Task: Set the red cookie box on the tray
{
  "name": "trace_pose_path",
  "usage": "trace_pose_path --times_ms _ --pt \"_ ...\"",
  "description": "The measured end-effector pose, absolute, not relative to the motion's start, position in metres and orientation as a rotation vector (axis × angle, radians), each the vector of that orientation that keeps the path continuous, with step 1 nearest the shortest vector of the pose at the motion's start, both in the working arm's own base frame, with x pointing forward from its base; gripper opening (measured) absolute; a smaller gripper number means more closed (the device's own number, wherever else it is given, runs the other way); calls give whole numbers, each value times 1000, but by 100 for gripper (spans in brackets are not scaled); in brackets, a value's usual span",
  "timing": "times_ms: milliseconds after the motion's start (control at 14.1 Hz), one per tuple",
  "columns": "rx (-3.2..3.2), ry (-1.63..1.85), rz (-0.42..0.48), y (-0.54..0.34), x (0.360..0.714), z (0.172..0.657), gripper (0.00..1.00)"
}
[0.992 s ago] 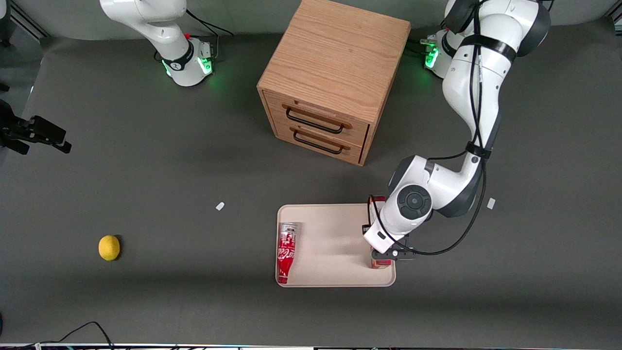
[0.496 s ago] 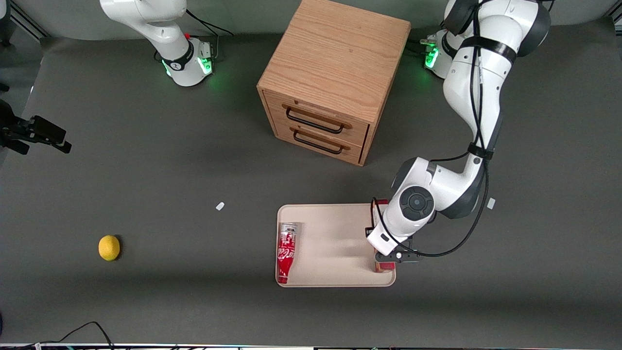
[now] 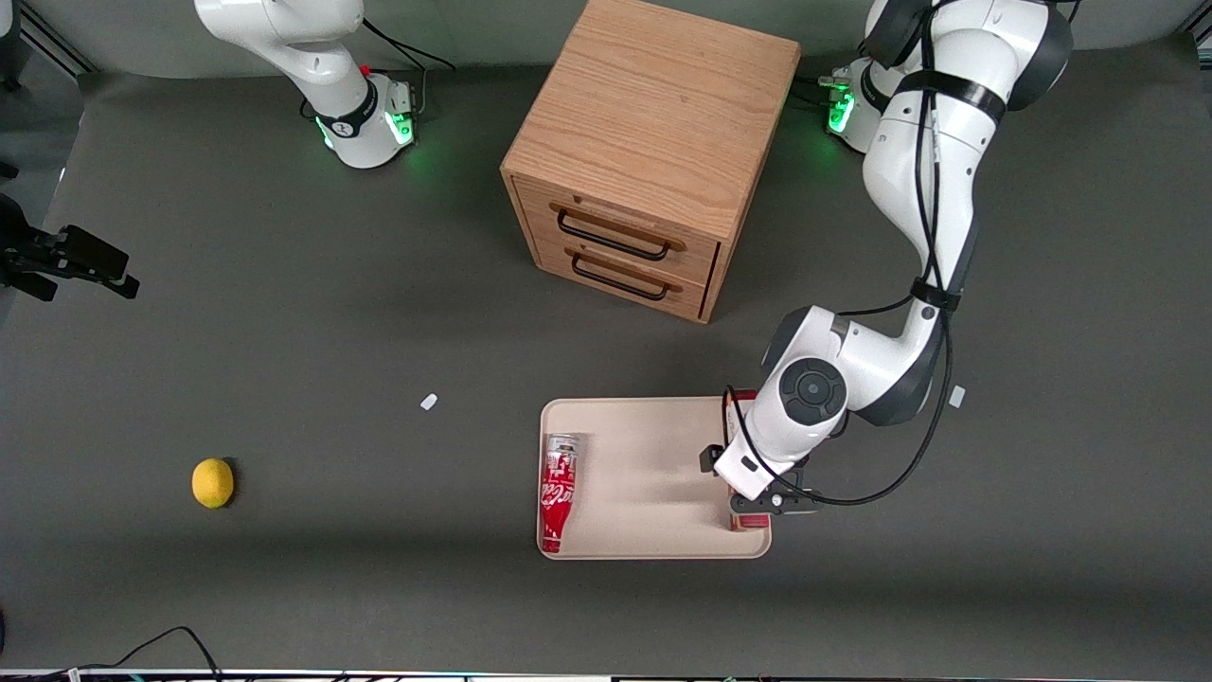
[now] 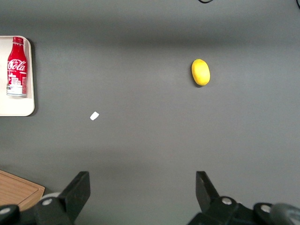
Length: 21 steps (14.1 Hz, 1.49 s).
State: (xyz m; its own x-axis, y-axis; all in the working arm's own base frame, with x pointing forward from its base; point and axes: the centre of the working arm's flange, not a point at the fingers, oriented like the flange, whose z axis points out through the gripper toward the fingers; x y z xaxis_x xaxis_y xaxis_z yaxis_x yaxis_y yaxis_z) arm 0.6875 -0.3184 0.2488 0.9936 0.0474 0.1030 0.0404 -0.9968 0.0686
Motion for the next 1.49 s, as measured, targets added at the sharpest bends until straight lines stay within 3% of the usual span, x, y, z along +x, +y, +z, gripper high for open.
trace_pose_path --times_ms 354,850,1205,1488 --pt "3050 77 219 -319 693 272 100" --pt "3032 172 359 -261 683 408 100" --pt "3098 285 226 -180 654 477 100" --pt "3152 209 45 -105 623 528 100"
